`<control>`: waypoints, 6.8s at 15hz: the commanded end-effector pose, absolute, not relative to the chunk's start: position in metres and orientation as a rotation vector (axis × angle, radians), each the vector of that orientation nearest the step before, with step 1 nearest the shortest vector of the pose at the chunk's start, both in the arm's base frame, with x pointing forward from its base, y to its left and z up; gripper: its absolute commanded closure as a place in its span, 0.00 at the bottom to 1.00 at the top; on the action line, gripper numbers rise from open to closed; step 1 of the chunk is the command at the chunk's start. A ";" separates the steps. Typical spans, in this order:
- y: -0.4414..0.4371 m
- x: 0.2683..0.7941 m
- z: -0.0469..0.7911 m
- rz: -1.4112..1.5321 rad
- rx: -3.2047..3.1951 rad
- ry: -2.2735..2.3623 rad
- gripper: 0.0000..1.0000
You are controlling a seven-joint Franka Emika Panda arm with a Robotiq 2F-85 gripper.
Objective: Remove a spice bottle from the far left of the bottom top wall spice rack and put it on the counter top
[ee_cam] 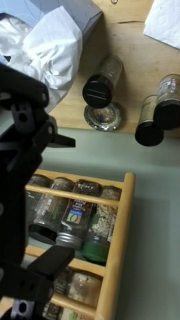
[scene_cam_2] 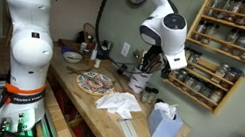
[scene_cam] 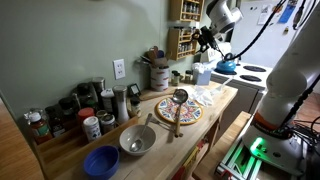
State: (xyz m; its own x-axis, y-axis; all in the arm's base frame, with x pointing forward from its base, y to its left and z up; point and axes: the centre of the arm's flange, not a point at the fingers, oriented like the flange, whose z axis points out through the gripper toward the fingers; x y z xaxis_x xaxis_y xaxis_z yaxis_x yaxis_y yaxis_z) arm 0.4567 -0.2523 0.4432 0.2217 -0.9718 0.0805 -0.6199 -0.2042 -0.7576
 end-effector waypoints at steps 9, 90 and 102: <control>-0.257 0.482 0.424 -0.760 -1.652 1.513 0.00; -0.295 0.503 0.474 -0.804 -2.399 0.884 0.00; -0.280 0.514 0.487 -0.867 -2.617 0.642 0.00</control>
State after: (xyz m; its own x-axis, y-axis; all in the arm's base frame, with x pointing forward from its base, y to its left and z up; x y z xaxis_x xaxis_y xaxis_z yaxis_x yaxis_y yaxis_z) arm 0.5145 -0.2803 0.4867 0.7163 -0.5030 0.4836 -0.3153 -0.8516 -0.4187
